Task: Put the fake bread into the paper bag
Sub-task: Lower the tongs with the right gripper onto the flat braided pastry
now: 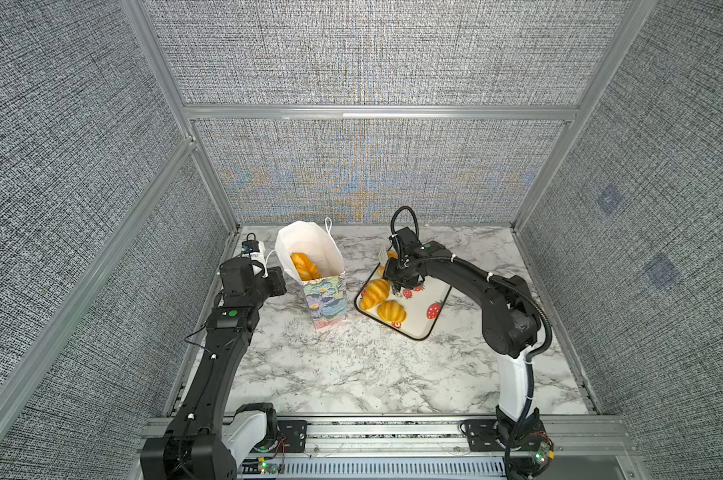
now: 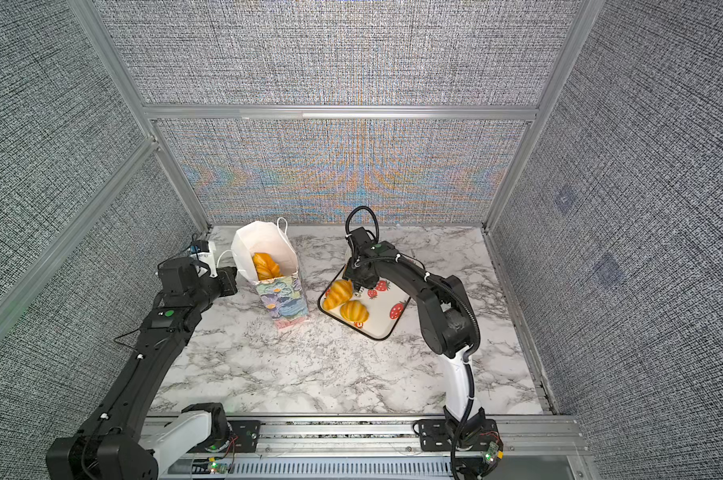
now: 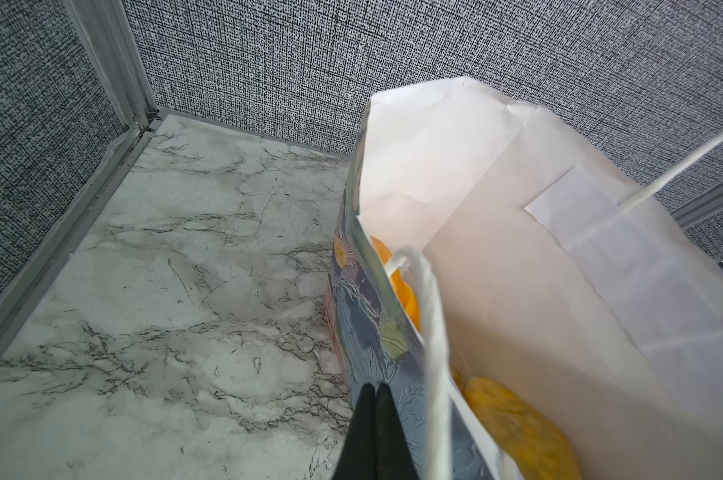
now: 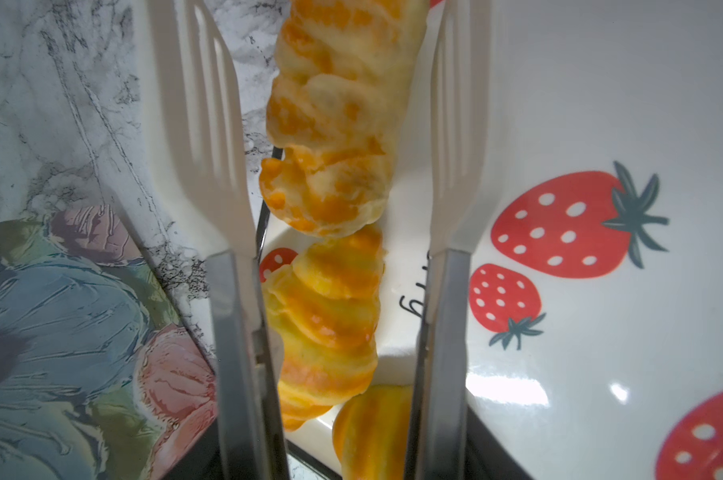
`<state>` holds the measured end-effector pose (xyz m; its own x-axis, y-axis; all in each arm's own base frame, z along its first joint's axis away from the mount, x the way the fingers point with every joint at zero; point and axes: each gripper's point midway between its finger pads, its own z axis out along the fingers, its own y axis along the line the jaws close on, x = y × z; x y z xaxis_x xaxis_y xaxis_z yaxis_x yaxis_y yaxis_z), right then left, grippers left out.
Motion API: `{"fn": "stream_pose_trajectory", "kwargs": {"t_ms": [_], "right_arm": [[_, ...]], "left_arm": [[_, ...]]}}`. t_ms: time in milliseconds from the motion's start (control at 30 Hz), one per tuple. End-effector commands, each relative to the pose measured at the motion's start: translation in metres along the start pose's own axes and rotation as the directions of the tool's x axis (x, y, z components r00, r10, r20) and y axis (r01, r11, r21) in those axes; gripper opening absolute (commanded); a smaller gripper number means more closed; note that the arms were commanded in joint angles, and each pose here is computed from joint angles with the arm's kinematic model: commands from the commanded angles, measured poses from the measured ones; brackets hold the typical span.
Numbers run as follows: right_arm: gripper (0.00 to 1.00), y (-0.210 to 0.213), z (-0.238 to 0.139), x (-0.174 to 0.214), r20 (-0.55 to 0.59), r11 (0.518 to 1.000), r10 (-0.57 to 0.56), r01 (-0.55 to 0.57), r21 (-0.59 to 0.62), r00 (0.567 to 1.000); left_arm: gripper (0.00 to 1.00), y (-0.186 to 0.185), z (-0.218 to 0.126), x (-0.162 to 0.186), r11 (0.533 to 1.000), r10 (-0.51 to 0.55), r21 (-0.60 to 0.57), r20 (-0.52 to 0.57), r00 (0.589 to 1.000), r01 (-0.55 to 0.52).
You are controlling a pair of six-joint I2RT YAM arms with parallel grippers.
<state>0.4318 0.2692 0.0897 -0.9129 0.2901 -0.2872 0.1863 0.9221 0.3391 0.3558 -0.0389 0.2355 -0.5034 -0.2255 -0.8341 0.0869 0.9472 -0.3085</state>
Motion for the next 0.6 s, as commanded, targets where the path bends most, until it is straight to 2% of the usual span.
{"fn": "stream_pose_trajectory", "kwargs": {"t_ms": [0,233,567], "right_arm": [[0.59,0.003,0.002,-0.003,0.002,1.000,0.015,-0.015,-0.012,1.000],[0.58,0.000,0.004,-0.002,0.003,1.000,0.023,-0.023,-0.015,1.000],[0.42,-0.008,-0.011,-0.007,0.039,0.998,0.044,-0.042,-0.038,0.998]], "left_arm": [[0.00,-0.001,0.000,-0.003,1.000,0.002,0.007,0.013,1.000,-0.002],[0.00,-0.001,0.000,-0.003,1.000,0.002,0.005,0.013,1.000,-0.002],[0.00,0.000,0.000,-0.003,1.000,0.002,0.006,0.013,1.000,-0.002]]}}
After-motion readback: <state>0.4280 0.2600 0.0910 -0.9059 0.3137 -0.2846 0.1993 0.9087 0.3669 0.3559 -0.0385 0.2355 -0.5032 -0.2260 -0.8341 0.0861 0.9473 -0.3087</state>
